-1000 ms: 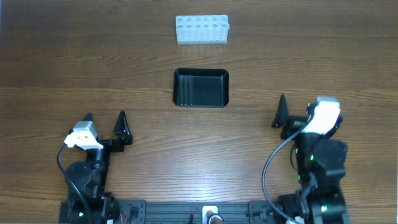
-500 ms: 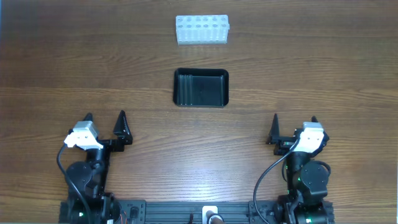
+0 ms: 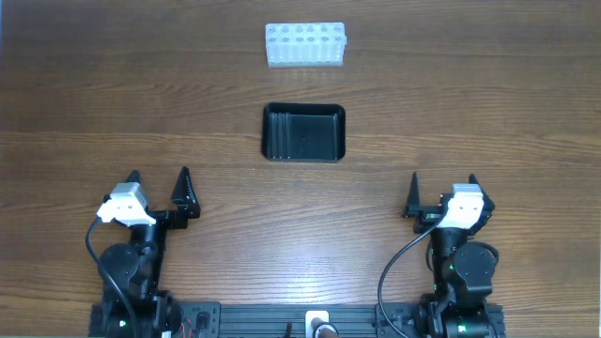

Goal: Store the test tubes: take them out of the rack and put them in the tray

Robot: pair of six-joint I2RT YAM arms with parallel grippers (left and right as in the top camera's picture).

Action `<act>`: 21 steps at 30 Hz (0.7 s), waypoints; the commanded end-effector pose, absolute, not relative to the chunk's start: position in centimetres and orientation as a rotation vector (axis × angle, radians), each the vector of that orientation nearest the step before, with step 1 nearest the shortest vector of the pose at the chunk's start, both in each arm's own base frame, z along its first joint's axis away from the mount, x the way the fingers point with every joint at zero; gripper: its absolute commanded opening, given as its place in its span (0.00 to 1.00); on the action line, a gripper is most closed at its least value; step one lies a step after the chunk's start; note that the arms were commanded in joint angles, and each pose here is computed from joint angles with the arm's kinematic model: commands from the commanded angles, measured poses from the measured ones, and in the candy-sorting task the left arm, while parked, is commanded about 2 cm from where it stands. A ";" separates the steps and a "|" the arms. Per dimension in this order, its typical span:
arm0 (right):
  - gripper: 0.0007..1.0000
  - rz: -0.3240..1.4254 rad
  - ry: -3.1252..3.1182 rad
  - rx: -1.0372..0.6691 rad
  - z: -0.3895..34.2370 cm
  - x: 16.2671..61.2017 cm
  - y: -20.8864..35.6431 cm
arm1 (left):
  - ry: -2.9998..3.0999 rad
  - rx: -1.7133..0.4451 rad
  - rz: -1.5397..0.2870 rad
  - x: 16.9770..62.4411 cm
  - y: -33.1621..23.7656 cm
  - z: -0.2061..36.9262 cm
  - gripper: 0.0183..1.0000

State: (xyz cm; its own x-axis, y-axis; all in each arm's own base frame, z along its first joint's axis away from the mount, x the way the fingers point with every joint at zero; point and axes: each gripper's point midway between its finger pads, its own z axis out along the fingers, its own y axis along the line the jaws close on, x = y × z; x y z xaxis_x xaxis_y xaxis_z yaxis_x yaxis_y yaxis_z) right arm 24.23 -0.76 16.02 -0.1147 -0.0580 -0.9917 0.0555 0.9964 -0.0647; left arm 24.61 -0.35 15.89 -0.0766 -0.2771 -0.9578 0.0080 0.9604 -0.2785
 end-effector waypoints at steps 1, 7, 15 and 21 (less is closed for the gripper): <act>0.99 -0.094 1.635 -0.003 15.9 24.6 -0.8 | 1.639 -0.200 -0.231 24.6 -0.3 15.7 1.00; 0.99 -0.094 1.636 0.029 15.9 24.6 -1.3 | 1.639 -0.201 -0.230 24.6 -0.3 15.7 1.00; 0.99 -0.094 1.638 0.028 15.8 24.6 -1.3 | 1.639 -0.201 -0.230 24.6 -0.3 15.7 1.00; 0.99 -0.079 1.637 0.056 15.8 24.6 -1.4 | 1.639 -0.200 -0.231 24.6 -0.3 15.7 1.00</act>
State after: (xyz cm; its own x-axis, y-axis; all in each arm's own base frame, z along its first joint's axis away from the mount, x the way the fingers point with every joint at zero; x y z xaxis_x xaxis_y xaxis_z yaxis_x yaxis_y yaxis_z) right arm 24.58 -1.27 16.09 -0.0705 -0.0418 -0.9966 0.0793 0.9957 -0.0474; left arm 24.61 -0.35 15.89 -0.0766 -0.2767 -0.9579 0.0081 0.9605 -0.2781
